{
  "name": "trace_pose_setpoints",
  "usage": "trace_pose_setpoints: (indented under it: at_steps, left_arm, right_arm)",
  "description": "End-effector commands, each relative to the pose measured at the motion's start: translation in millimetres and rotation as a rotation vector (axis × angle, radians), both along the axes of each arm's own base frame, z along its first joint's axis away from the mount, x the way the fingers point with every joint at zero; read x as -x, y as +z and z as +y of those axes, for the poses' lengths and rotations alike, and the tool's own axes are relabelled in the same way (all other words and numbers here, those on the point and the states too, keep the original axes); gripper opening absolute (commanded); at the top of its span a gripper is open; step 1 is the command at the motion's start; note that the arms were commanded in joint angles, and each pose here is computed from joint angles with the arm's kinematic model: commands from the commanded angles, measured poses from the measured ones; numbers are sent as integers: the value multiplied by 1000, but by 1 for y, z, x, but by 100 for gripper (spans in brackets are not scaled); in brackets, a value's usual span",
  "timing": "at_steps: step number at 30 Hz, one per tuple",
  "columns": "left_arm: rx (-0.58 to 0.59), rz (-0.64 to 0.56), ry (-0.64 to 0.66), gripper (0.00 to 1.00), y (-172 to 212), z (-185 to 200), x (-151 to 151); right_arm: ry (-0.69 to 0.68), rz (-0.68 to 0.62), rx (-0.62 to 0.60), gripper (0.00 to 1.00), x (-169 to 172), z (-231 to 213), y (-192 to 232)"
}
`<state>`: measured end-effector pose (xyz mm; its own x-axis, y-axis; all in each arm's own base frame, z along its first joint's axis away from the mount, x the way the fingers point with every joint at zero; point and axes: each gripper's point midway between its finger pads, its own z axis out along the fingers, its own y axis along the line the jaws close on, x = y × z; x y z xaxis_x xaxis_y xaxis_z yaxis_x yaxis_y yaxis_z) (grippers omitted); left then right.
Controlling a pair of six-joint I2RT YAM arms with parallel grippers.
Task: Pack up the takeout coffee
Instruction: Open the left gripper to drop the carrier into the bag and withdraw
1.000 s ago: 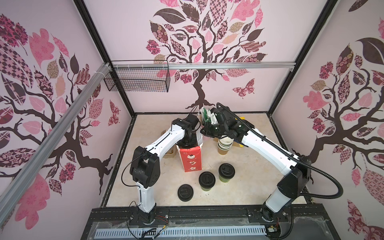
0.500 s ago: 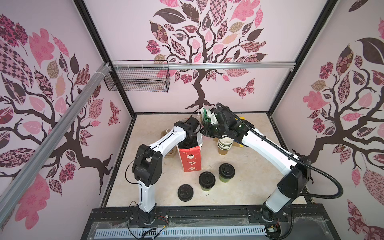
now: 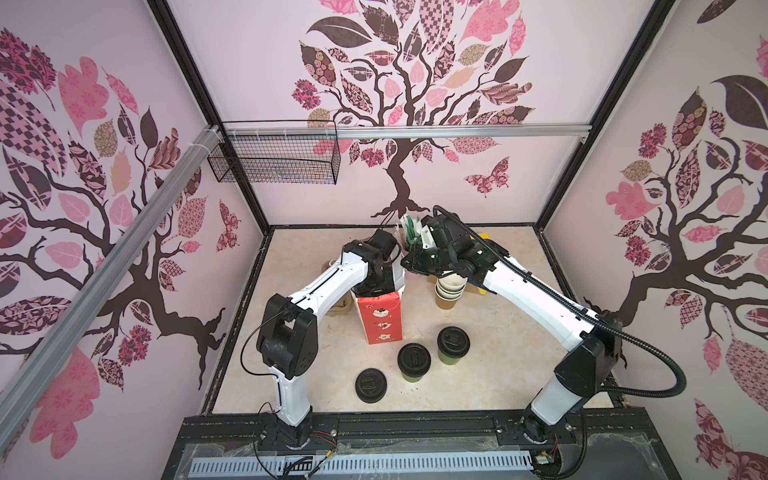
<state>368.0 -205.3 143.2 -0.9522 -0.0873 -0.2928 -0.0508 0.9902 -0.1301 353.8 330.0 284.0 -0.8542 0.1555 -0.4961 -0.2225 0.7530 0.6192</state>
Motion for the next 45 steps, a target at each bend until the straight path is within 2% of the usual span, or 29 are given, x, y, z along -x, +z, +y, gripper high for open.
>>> trace_pose_setpoints:
  at_steps: [1, 14, 18, 30, 34, 36, 39, 43, 45]
  left_arm:
    - [51, -86, -21, 64, 33, -5, -4]
    - [95, -188, -49, 64, 79, -4, -2]
    - [141, -225, -86, 65, 101, -11, 0]
    - [275, -457, -129, 75, 185, -11, 8]
    - [323, -556, -143, 76, 226, -8, 16]
    - [323, -611, -139, 78, 251, 0, 23]
    - [215, -643, -33, 81, 269, 39, 32]
    - [139, -518, 169, 83, 253, 107, 50]
    - [118, -475, 181, 85, 245, 123, 61]
  right_arm:
    - [-7, -7, 6, 11, 2, -3, 2]
    - [-9, -6, 27, 11, 0, -4, -2]
    - [-10, -8, 32, 11, -2, -4, -3]
    - [-9, -16, 48, 11, -4, -4, -1]
    - [-9, -18, 55, 11, -5, -4, -1]
    - [-8, -23, 61, 11, -6, -5, 1]
    - [-6, -27, 65, 11, -6, -6, 3]
    - [-2, -48, 71, 11, -6, -7, 11]
    - [0, -53, 85, 11, -6, -8, 12]
